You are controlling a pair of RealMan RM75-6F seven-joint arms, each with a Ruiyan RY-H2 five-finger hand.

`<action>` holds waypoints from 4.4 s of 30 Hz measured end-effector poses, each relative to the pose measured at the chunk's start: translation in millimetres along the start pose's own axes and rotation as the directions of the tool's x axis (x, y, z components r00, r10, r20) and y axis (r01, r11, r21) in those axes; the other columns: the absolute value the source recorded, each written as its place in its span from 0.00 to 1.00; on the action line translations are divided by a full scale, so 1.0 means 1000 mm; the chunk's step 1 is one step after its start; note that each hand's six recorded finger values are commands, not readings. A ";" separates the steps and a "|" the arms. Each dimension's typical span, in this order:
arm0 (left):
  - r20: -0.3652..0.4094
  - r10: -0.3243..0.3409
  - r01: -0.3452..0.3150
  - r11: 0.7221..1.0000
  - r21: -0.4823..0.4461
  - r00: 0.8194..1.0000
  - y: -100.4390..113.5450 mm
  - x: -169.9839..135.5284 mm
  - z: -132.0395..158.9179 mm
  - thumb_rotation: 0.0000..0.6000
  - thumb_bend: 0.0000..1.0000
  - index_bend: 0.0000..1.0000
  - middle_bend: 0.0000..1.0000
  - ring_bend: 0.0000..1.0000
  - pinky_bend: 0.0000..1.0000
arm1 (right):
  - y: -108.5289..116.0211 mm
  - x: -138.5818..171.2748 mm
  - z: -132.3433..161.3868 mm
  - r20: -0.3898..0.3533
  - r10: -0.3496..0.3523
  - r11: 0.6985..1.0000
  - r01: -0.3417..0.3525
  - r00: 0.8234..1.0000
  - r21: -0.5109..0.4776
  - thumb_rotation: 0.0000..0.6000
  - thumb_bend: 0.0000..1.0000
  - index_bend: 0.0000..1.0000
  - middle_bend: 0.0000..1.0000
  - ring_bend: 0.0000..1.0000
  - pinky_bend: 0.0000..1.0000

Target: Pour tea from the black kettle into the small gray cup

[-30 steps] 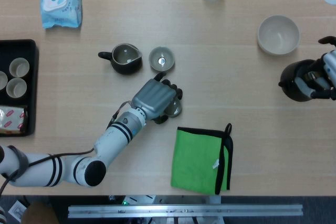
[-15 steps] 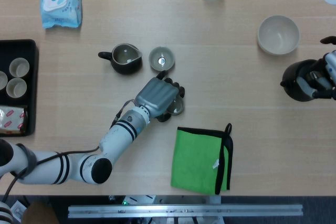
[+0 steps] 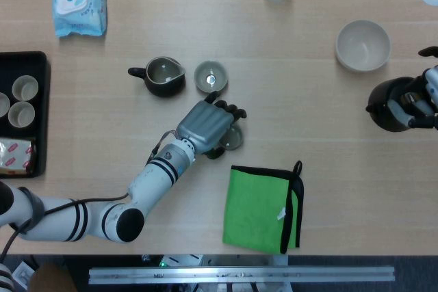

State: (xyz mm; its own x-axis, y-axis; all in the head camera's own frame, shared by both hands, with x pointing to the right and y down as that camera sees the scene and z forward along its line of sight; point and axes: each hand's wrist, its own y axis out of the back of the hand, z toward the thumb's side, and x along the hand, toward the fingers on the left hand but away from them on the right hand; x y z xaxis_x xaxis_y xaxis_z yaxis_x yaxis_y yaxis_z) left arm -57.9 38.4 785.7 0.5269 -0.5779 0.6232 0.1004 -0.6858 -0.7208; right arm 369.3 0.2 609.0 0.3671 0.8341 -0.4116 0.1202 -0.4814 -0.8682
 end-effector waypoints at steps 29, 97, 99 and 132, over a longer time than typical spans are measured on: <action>-0.216 0.231 -0.220 0.973 0.077 0.949 0.067 -0.127 -0.108 1.00 0.28 0.17 0.22 0.19 0.09 | -0.012 -0.015 0.042 -0.116 0.040 0.999 -0.038 0.992 0.022 0.80 0.35 1.00 0.97 0.95 0.22; -0.329 0.322 -0.315 0.946 0.075 0.888 0.080 -0.188 -0.139 1.00 0.28 0.17 0.21 0.19 0.09 | -0.117 -0.135 0.189 -0.281 0.235 0.934 -0.135 0.931 0.332 0.83 0.35 1.00 0.97 0.95 0.22; -0.328 0.323 -0.317 0.946 0.073 0.888 0.080 -0.188 -0.138 1.00 0.28 0.17 0.21 0.19 0.09 | -0.117 -0.137 0.192 -0.284 0.234 0.930 -0.129 0.930 0.345 0.83 0.35 1.00 0.97 0.95 0.23; -0.322 0.321 -0.316 0.946 0.069 0.891 0.076 -0.184 -0.136 1.00 0.28 0.17 0.21 0.19 0.09 | -0.113 -0.139 0.206 -0.280 0.255 0.885 -0.107 0.925 0.453 0.83 0.35 1.00 0.97 0.95 0.23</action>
State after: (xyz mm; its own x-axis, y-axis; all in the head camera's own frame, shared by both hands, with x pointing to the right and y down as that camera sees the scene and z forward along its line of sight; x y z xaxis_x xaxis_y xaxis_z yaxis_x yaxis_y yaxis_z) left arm -262.6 32.8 657.6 0.2301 -0.8770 0.4218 -0.0133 -0.4362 -0.8998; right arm 114.9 -6.3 707.5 0.6287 0.5736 -0.5250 -0.3508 -0.3933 -0.8498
